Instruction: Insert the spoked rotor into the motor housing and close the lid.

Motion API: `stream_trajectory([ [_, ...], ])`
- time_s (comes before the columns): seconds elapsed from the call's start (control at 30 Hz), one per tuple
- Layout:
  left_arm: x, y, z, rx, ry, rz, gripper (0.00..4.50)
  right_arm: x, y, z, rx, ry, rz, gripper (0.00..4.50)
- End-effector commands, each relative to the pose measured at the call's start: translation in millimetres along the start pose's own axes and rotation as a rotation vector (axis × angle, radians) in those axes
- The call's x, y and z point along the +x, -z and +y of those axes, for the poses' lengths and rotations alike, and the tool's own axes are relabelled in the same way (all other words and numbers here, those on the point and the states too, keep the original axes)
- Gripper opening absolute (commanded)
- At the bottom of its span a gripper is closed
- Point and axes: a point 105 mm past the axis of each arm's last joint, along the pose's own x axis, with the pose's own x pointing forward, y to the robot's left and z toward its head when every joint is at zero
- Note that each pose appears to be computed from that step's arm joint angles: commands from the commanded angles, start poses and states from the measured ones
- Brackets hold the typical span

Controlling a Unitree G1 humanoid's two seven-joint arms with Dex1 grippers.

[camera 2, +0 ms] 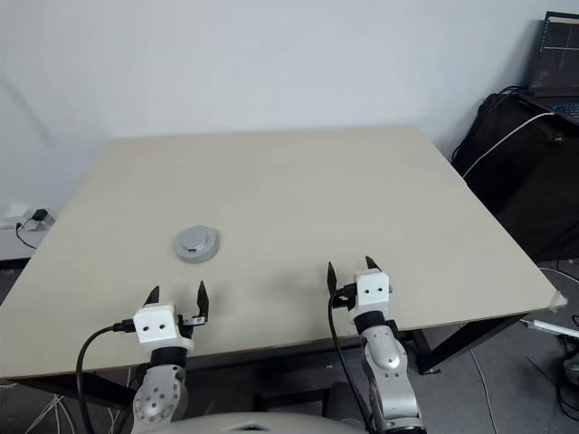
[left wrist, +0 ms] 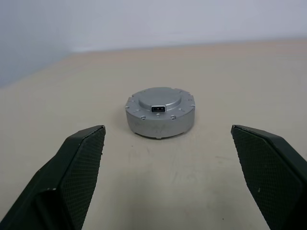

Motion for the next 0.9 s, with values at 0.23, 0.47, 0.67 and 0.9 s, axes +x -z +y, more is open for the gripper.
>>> stream_trajectory([
  [0.23,5.6,-6.2,-7.2,-0.030,0.021,-0.031,4.44,2.3,-13.3,5.3,-0.003,-0.005,-0.043,4.50],
  [0.47,8.1,-6.5,-8.2,-0.032,0.032,-0.030,4.44,2.7,-10.0,4.0,-0.003,0.006,-0.034,4.50],
  [0.67,8.2,-6.2,-9.1,-0.033,0.040,-0.027,4.44,3.2,-6.0,0.7,0.000,0.010,-0.025,4.50],
  [0.9,7.3,-5.6,-11.1,-0.050,0.049,-0.022,4.44,3.4,-3.1,-1.2,-0.001,0.001,-0.021,4.50],
])
